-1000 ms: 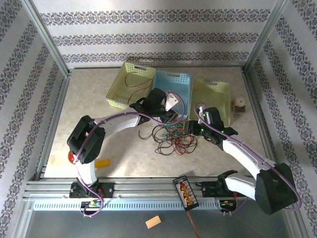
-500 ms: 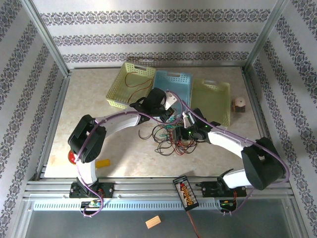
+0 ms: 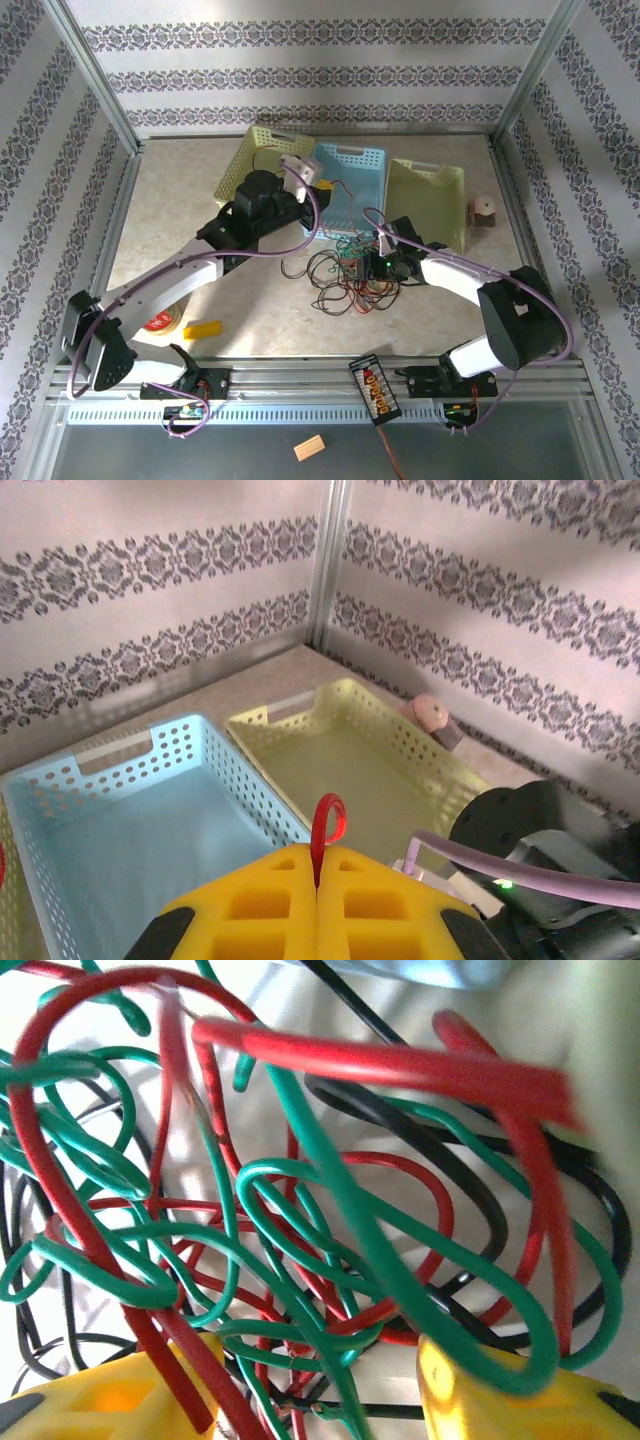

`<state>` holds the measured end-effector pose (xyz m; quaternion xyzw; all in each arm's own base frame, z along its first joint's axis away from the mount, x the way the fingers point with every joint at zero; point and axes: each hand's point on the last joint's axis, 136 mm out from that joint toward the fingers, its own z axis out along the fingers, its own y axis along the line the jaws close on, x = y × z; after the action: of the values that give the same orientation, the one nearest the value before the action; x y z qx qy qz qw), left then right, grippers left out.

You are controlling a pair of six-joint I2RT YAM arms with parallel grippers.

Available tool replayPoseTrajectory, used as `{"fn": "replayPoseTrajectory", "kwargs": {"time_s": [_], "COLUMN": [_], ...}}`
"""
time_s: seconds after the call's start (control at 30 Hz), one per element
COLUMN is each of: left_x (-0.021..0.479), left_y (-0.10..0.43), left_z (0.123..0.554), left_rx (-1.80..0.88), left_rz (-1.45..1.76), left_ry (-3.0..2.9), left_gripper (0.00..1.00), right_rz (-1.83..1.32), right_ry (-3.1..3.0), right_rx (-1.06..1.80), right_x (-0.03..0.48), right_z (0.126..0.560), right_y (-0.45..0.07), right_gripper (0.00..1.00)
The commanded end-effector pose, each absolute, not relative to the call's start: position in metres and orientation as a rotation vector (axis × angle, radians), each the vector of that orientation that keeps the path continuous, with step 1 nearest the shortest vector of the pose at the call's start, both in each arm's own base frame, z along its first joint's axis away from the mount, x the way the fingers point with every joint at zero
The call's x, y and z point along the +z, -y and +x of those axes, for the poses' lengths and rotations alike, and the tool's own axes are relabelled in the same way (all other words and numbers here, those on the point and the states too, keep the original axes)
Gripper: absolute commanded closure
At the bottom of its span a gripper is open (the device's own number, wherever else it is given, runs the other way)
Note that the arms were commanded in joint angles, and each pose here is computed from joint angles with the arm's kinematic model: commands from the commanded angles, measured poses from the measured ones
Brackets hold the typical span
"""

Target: Untangle the cables

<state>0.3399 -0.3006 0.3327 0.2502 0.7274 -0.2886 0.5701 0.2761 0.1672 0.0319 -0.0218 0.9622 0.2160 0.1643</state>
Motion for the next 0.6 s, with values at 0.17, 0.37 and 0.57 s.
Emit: {"fn": "replayPoseTrajectory", "kwargs": {"time_s": [0.17, 0.37, 0.57], "left_x": [0.427, 0.483, 0.466], "left_y": [0.25, 0.216, 0.175], "left_z": [0.324, 0.338, 0.417], "left_rx": [-0.627, -0.472, -0.275], "left_rz": [0.378, 0.231, 0.08], "left_ry": [-1.48, -1.38, -1.568], "left_gripper": [1.0, 1.0, 1.0], "right_rz": [0.014, -0.007, -0.113], "right_ry": [-2.803, -2.796, -2.672], "right_rx": [0.63, 0.65, 0.653], "right_x": [0.016, 0.018, 0.046], "right_z": [0.268, 0.269, 0.274], "right_y": [-0.159, -0.162, -0.171], "right_gripper": [0.46, 0.45, 0.39]}}
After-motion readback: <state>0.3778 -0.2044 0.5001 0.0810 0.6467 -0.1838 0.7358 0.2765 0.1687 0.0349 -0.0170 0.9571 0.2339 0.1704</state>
